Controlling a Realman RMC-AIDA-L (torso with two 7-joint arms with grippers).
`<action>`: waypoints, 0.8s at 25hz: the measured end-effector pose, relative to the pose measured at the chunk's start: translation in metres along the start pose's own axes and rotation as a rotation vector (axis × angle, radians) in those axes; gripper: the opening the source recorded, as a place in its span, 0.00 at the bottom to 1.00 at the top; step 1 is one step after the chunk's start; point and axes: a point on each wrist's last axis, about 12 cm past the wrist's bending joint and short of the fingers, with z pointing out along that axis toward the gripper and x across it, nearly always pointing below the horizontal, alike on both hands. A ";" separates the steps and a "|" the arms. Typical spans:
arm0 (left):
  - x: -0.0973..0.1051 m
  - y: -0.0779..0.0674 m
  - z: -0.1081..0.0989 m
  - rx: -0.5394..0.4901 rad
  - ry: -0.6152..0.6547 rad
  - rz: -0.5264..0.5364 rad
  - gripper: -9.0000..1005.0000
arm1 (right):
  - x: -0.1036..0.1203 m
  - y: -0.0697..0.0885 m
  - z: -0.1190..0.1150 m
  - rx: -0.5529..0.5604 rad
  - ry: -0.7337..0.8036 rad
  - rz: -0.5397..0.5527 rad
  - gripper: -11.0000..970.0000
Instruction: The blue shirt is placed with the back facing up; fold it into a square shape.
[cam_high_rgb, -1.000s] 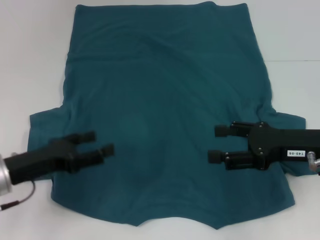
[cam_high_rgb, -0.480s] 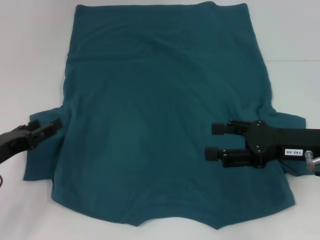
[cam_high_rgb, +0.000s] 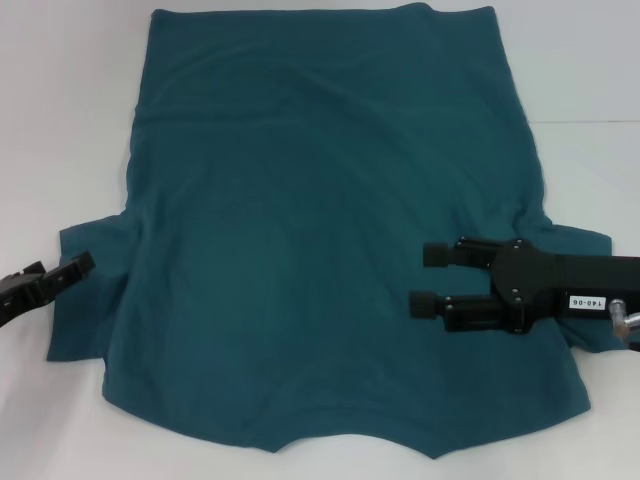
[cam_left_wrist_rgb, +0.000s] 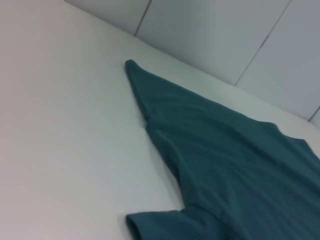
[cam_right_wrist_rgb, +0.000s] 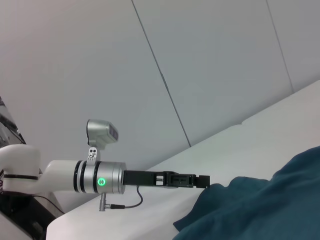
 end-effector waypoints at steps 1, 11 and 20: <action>0.000 0.000 0.001 -0.006 0.002 -0.001 0.87 | 0.000 0.000 0.000 0.000 -0.003 0.001 0.95; 0.004 -0.002 0.005 -0.003 0.026 0.009 0.87 | 0.001 0.000 0.000 0.000 -0.008 0.007 0.95; 0.007 -0.006 0.010 0.010 0.072 0.040 0.77 | 0.001 0.000 0.000 -0.001 -0.010 0.007 0.95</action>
